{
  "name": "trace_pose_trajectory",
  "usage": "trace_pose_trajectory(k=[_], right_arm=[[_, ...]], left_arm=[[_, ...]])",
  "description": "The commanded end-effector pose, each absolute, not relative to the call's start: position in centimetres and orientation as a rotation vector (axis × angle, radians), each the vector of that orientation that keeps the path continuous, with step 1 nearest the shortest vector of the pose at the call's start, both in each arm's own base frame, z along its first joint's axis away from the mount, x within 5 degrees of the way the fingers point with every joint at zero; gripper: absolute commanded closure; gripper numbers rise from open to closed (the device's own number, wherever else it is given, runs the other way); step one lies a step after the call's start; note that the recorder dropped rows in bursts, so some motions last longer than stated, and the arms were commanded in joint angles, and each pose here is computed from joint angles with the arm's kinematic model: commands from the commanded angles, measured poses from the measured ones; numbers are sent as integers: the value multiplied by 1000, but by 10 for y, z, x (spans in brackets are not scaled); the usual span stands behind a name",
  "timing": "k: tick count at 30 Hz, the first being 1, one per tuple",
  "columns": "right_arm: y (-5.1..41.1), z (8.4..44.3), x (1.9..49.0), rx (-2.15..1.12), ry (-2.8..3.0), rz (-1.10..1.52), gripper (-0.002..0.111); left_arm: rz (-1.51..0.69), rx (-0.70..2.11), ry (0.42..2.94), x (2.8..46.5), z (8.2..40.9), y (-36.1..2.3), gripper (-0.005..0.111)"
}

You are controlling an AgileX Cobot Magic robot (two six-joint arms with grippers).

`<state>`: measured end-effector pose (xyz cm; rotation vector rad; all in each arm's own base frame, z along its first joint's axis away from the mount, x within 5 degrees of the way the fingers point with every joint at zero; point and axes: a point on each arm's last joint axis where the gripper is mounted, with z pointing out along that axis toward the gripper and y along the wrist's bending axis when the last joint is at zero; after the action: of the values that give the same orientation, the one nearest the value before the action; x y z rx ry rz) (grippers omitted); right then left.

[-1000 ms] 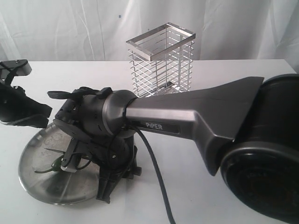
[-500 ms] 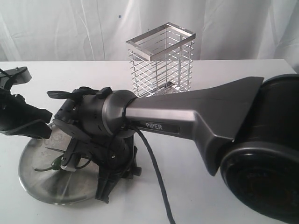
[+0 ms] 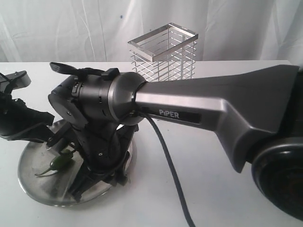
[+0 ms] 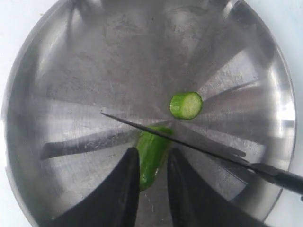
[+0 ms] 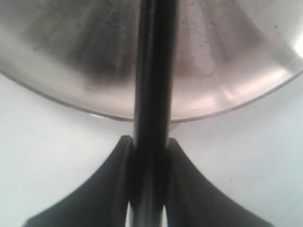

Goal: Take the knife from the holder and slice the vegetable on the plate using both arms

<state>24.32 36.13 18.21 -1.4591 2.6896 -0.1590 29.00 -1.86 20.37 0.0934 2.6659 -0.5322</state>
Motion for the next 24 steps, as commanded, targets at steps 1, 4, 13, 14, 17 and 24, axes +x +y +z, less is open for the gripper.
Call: trace_pose_trajectory(k=[1,4,13,14,17,24], right_arm=[[364,192,237,-1398,2753,-31,108],[366,189,234,-1377,2787,4,108],[367,186,234,-1376,2804,18,108],[367,184,234,-1381,2806,14,108],[368,176,234,-1387,2819,0,108],[367,169,238,-1406,2798,-73,108]], left_arm=[[-580,55,2659,284,196,-23,79],[-608,55,2641,283,195,-24,79],[-640,64,2619,284,196,-27,79],[-642,62,2618,284,196,-27,79],[-639,64,2617,284,196,-27,79],[-638,61,2616,284,196,-26,79]])
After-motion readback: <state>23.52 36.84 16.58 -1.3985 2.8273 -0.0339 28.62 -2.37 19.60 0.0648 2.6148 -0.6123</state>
